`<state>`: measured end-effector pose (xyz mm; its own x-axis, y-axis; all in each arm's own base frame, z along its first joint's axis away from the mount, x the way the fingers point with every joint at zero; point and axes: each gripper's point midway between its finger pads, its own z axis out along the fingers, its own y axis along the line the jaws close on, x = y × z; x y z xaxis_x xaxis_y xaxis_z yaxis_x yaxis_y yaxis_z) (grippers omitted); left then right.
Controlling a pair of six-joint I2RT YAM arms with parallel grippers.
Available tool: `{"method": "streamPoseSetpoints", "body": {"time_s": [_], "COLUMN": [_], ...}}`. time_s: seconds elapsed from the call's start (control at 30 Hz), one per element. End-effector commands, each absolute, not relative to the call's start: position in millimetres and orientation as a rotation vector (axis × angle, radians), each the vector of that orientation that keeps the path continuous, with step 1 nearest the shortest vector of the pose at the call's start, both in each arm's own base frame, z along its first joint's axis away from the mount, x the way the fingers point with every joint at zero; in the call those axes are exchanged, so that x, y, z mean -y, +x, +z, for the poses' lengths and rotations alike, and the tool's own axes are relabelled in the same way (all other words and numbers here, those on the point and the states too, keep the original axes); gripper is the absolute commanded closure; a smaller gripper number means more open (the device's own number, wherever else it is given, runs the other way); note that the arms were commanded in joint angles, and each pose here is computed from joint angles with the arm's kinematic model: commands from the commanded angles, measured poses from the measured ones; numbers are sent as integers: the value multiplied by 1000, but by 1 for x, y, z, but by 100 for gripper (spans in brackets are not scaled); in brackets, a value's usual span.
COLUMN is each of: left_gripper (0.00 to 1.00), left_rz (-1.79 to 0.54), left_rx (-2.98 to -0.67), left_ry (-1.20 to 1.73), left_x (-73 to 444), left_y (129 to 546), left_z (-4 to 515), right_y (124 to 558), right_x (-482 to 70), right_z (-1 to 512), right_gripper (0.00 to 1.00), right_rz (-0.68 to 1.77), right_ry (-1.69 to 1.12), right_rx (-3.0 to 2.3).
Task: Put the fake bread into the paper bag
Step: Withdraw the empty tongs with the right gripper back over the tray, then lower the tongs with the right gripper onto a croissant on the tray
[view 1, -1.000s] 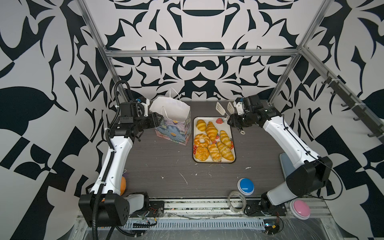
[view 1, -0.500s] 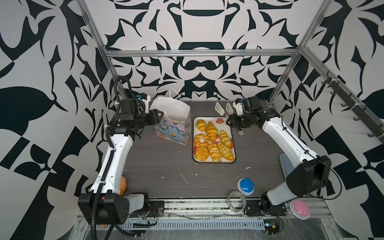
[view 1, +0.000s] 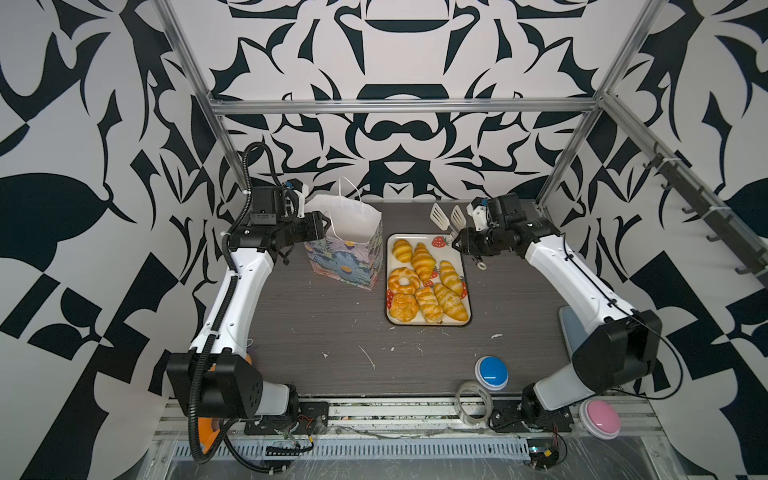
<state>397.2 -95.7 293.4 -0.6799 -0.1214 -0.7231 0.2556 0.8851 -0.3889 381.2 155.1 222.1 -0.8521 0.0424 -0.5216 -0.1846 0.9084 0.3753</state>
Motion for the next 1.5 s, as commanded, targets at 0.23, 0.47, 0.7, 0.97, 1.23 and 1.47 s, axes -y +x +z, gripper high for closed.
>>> {"method": "streamPoseSetpoints", "body": {"time_s": [0.23,0.47,0.7,0.97,1.23,1.47], "left_gripper": [65,69,85,90,88,87], "left_rz": [-604,-598,-604,-595,-558,-518], "left_rx": [-2222,-2215,-2214,-2220,-2224,-2227], "left_ry": [122,124,125,122,121,101], "left_x": [98,97,98,96,92,84], "left_y": [396,392,392,390,386,382], "left_z": [298,301,301,298,298,297], "right_y": [384,384,385,385,386,386], "right_x": [-160,-159,-159,-159,-161,-163], "right_z": [238,235,234,231,221,213], "right_gripper": [51,51,52,52,52,52], "right_rz": [625,621,627,621,632,646], "right_ry": [-101,-93,-83,-84,-75,-72], "right_rx": [-2454,-2461,-2463,-2473,-2498,-2528]}}
